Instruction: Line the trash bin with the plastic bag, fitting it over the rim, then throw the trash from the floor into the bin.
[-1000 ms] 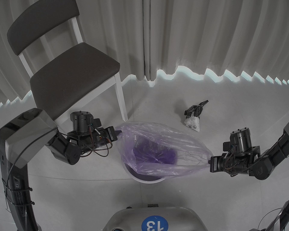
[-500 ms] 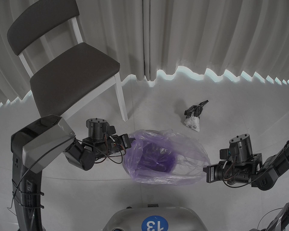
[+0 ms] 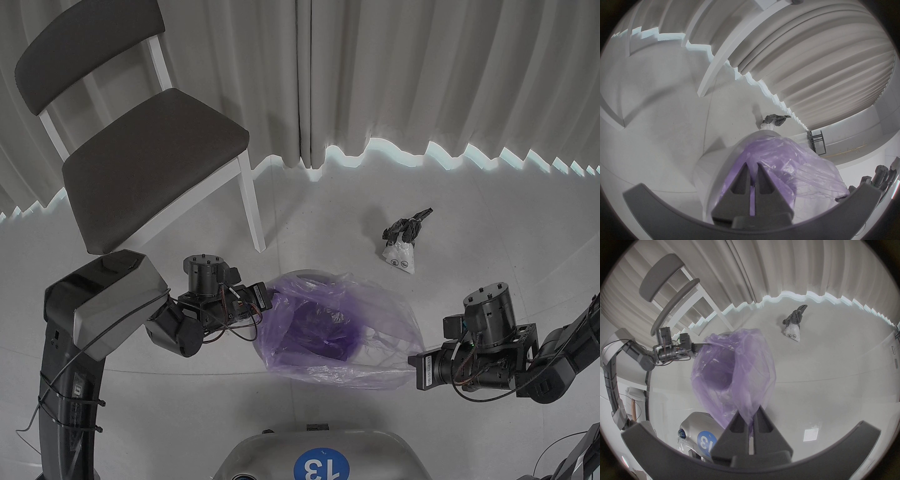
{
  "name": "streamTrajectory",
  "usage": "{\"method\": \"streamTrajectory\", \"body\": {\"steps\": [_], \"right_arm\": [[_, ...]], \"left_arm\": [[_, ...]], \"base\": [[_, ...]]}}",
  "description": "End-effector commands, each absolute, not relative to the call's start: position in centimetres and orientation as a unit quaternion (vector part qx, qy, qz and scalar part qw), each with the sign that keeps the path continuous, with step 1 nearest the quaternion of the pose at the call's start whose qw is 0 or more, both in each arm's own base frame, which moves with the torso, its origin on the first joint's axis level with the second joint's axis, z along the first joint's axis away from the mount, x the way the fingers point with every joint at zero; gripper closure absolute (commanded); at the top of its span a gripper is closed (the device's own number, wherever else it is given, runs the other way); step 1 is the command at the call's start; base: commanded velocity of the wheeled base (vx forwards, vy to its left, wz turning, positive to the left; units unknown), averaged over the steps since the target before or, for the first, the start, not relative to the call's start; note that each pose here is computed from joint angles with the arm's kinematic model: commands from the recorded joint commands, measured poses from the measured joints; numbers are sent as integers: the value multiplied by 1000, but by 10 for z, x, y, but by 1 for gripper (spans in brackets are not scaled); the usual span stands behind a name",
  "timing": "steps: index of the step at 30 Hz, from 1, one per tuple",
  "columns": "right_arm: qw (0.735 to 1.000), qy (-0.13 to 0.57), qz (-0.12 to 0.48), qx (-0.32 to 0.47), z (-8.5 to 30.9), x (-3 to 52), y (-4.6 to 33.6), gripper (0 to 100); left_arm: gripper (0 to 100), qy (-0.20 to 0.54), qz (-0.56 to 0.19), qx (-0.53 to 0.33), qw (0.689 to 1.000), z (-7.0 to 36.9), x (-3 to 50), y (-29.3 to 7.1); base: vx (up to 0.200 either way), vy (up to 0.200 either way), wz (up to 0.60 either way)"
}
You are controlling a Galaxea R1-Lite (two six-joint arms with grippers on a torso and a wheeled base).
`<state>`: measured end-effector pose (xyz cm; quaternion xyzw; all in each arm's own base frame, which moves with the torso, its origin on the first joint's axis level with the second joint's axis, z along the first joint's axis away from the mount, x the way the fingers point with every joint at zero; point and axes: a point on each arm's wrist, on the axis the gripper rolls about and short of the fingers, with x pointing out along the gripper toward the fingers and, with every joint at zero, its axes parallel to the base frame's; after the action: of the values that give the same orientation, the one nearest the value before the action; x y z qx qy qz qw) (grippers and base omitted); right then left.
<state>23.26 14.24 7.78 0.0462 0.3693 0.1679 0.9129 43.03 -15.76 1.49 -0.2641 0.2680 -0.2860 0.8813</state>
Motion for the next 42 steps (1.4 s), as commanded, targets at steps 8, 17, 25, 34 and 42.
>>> {"method": "streamTrajectory", "body": {"steps": [8, 17, 25, 34, 42], "right_arm": [[893, 414, 177, 21, 50, 231, 158, 100], [893, 413, 176, 22, 49, 235, 160, 100], [895, 412, 170, 25, 48, 240, 158, 100], [908, 393, 138, 48, 50, 276, 149, 100], [907, 396, 138, 47, 43, 288, 154, 100]], "left_arm": [[100, 249, -266, -271, 891, 22, 439, -134], [100, 243, -269, -272, 891, 24, 430, -130], [100, 248, -268, -272, 890, 21, 428, -130], [100, 227, -261, -275, 897, 32, 425, -118], [100, 228, -266, -274, 896, 45, 410, -118]], "base": [[0, 0, 0], [0, 0, 0], [0, 0, 0], [0, 0, 0], [0, 0, 0]]}}
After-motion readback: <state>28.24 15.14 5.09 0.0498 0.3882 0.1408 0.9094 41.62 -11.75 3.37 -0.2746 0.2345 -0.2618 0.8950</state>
